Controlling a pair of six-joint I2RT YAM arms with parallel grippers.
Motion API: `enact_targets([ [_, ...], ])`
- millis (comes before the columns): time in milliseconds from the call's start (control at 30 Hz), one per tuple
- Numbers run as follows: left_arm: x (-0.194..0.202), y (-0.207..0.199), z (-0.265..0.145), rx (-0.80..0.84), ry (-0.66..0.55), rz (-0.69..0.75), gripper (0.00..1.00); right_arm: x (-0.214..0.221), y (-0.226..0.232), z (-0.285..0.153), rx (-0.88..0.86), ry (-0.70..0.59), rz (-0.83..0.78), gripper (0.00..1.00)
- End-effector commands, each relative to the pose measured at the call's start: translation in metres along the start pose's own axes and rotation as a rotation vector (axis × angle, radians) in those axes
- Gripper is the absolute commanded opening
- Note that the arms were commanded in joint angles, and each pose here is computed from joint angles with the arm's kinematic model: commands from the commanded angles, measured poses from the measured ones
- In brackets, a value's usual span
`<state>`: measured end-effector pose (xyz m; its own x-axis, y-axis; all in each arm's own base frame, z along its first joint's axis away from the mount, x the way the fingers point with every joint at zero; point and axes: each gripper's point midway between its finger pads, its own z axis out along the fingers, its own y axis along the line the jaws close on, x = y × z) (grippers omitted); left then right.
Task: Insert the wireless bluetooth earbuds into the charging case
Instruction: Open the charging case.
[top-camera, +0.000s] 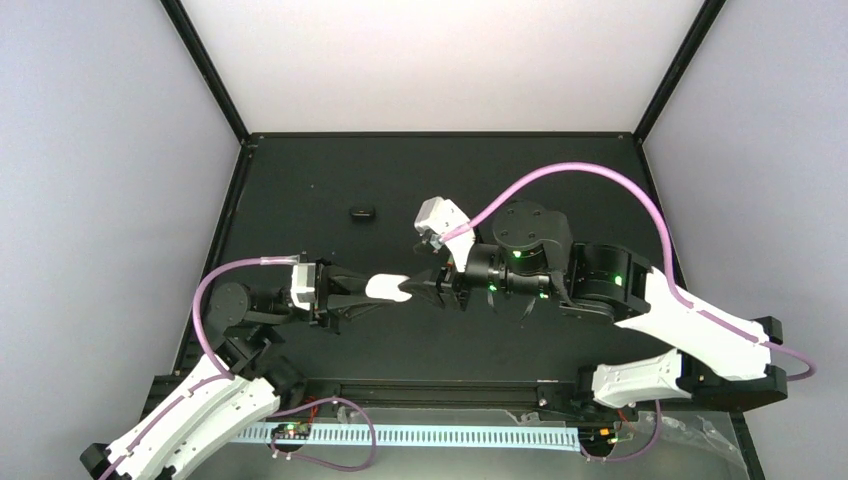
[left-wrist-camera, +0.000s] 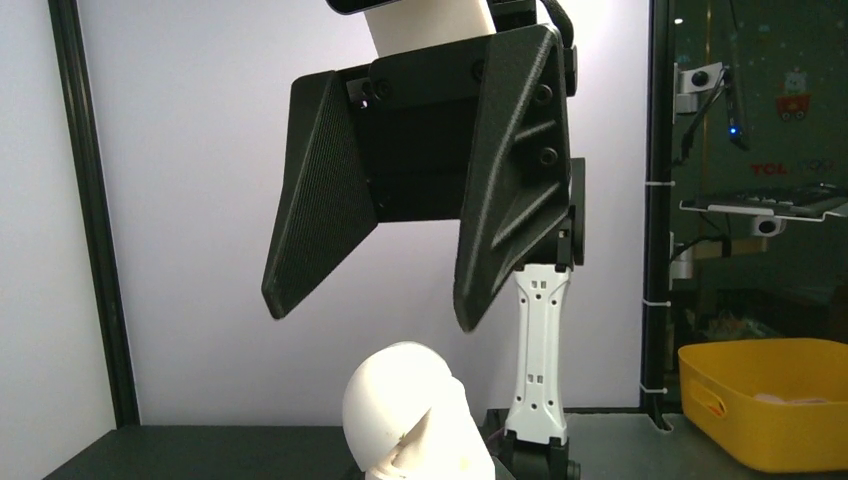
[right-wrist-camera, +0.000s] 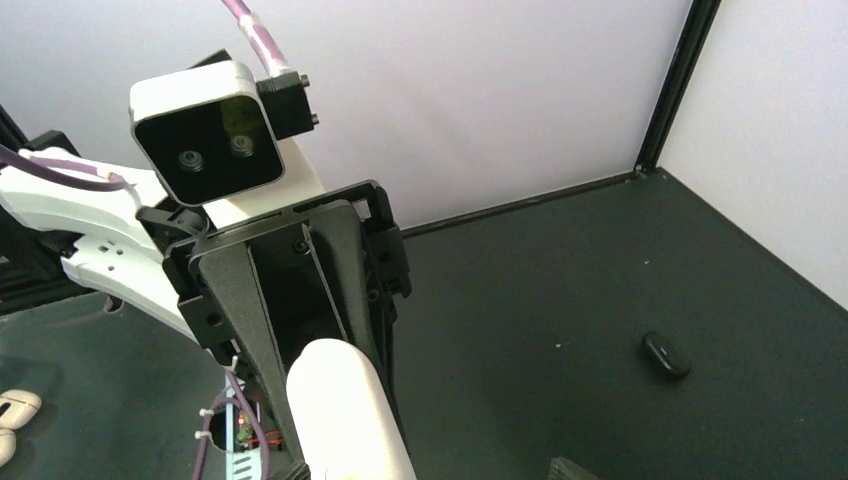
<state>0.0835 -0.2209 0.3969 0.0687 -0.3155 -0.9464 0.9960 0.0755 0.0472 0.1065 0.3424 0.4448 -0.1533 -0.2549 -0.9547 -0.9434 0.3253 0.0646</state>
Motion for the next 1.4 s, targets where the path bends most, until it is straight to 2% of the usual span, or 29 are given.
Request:
enact_targets([
  [0,-0.013,-0.003,0.002,0.019,-0.028,0.016,0.02,0.008,0.0,0.009,0.003,0.027,-0.009,0.62],
  [567,-0.013,-0.004,0.003,0.025,-0.028,0.022,0.02,0.017,-0.003,0.02,0.022,0.072,-0.02,0.63],
  [833,-0.014,-0.012,0.001,0.061,-0.031,0.035,0.01,0.009,-0.026,0.011,0.157,0.033,0.013,0.62],
  [1067,-0.016,-0.018,0.0,0.083,-0.032,0.048,0.02,-0.003,-0.023,-0.003,0.136,-0.01,0.011,0.62],
  [1200,-0.014,-0.015,0.0,0.068,-0.019,0.049,0.01,-0.027,0.001,-0.031,-0.004,-0.11,-0.023,0.57],
  [1367,-0.009,-0.004,0.003,0.024,-0.001,0.029,0.01,-0.023,0.019,-0.026,-0.099,-0.003,-0.054,0.38],
])
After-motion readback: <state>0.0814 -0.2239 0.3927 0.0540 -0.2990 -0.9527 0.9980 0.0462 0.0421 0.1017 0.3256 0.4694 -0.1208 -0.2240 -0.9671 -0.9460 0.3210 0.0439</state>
